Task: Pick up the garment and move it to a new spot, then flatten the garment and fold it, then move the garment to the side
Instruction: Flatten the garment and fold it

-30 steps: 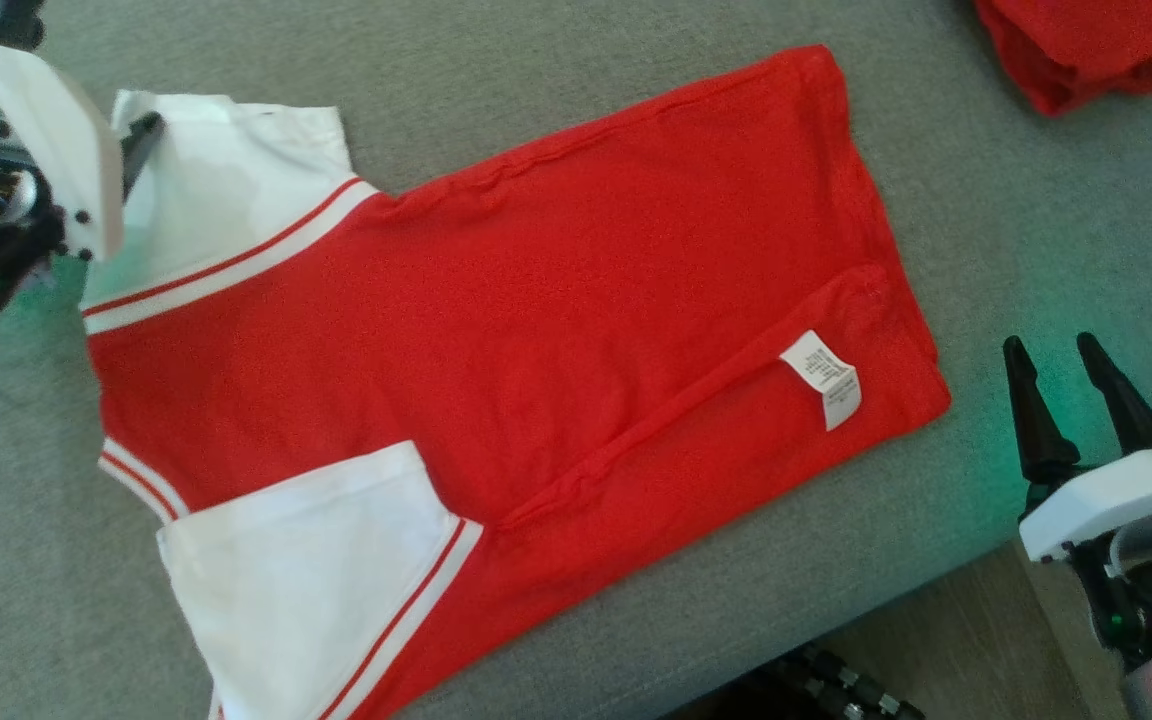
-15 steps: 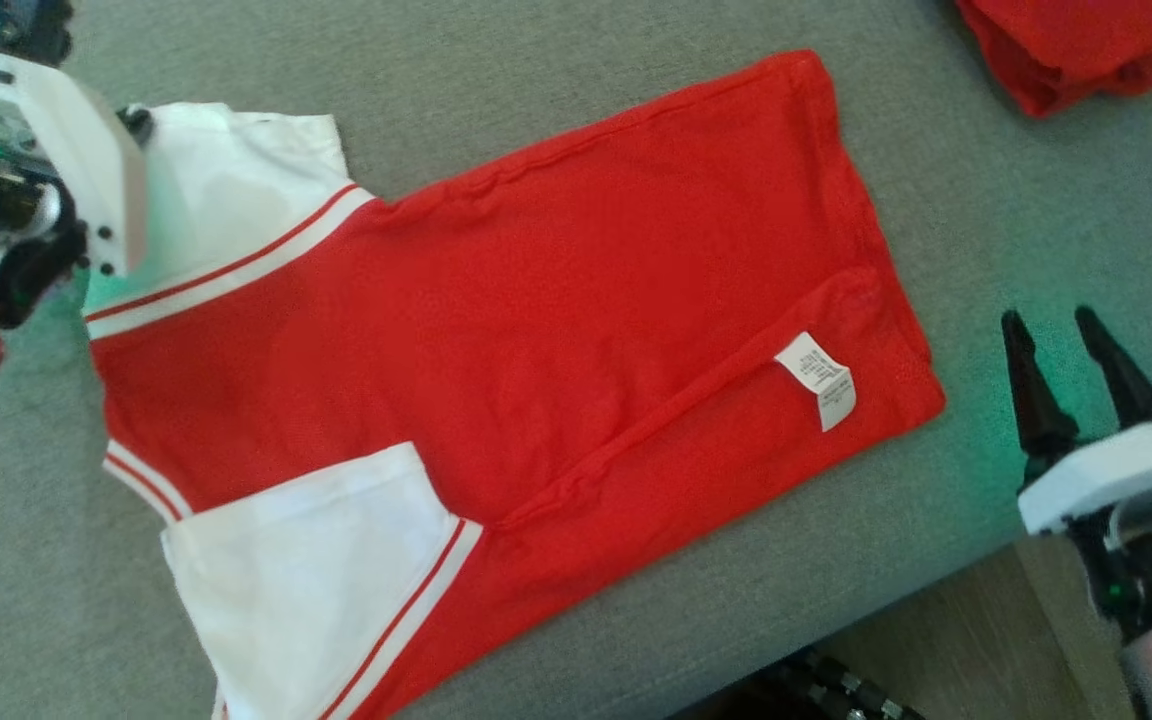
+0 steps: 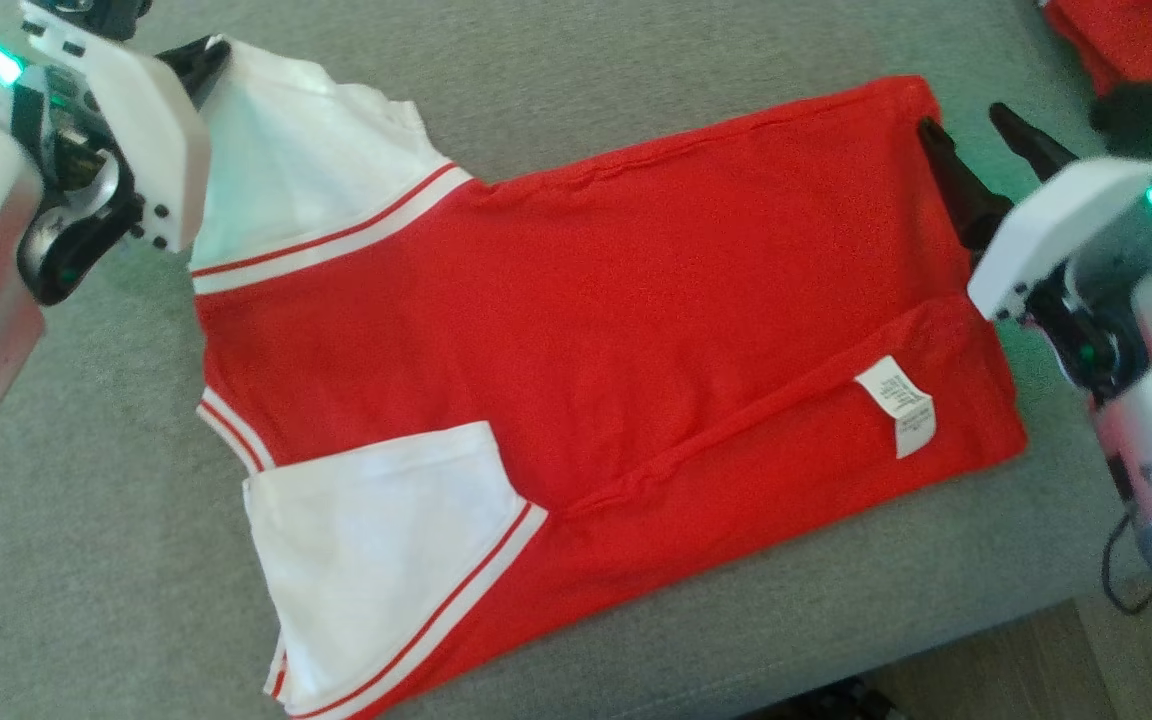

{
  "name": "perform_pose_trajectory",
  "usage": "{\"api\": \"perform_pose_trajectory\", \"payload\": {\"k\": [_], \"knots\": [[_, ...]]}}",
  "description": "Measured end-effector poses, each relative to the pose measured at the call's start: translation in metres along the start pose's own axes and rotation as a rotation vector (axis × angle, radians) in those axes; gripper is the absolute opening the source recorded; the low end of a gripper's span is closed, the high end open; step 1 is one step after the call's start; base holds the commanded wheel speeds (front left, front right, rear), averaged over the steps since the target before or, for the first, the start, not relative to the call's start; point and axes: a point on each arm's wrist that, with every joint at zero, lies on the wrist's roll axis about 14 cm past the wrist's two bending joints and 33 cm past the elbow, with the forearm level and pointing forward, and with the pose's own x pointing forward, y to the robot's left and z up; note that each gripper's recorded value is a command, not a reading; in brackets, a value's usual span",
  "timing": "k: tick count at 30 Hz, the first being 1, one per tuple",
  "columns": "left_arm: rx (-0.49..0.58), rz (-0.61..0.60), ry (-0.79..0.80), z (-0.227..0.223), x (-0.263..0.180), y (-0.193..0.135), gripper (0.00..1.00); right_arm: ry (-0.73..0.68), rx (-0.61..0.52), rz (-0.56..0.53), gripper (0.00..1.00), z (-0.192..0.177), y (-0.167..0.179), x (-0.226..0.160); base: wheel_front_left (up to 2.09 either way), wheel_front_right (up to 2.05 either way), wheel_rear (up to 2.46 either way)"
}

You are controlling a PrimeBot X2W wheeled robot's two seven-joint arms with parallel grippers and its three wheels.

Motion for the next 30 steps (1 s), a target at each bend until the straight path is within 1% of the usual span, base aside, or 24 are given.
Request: {"api": "perform_pose_trajectory", "payload": {"k": [1, 3, 10, 11, 13, 14, 16, 17, 19, 20, 25, 30], "knots": [[0.002, 0.003, -0.005, 0.000, -0.003, 0.002, 0.00, 0.048, -0.006, 0.016, 1.00, -0.002, 0.006, 0.012, 0.00, 0.00, 0.00], [0.012, 0.006, -0.003, -0.003, -0.004, 0.003, 0.00, 0.087, -0.010, 0.027, 1.00, -0.003, 0.011, 0.022, 0.00, 0.00, 0.00], [0.012, -0.002, -0.001, -0.007, -0.002, 0.005, 0.00, 0.188, -0.033, 0.013, 1.00, -0.009, 0.008, 0.041, 0.00, 0.00, 0.00], [0.010, 0.000, -0.003, -0.006, -0.002, 0.007, 0.00, 0.195, -0.037, 0.015, 0.96, -0.009, 0.009, 0.043, 0.00, 0.00, 0.00], [0.008, 0.002, -0.001, -0.007, -0.001, 0.009, 0.00, 0.206, -0.047, 0.018, 0.73, -0.009, 0.011, 0.047, 0.00, 0.00, 0.00], [0.008, 0.002, -0.003, -0.008, 0.000, 0.010, 0.00, 0.210, -0.052, 0.021, 0.59, -0.009, 0.011, 0.049, 0.00, 0.00, 0.00], [0.006, 0.001, -0.003, -0.009, 0.001, 0.010, 0.00, 0.214, -0.055, 0.023, 0.39, -0.008, 0.012, 0.053, 0.00, 0.00, 0.00], [0.005, -0.001, -0.001, -0.010, 0.001, 0.010, 0.00, 0.215, -0.058, 0.025, 0.31, -0.007, 0.013, 0.054, 0.00, 0.00, 0.00], [0.007, -0.002, 0.002, -0.011, 0.002, 0.010, 0.00, 0.219, -0.075, 0.024, 0.07, -0.007, 0.013, 0.056, 0.00, 0.00, 0.00], [0.003, -0.001, 0.004, -0.012, 0.002, 0.011, 0.00, 0.220, -0.075, 0.024, 0.00, -0.008, 0.013, 0.056, 0.00, 0.00, 0.00], [0.013, 0.004, -0.006, -0.013, 0.002, 0.012, 0.00, 0.212, -0.096, 0.013, 0.00, -0.006, 0.009, 0.058, 0.00, 0.00, 0.00], [0.060, 0.015, -0.116, 0.012, -0.002, 0.016, 0.00, 0.127, -0.096, 0.008, 0.00, 0.016, 0.006, 0.061, 0.00, 0.00, 0.00]]}}
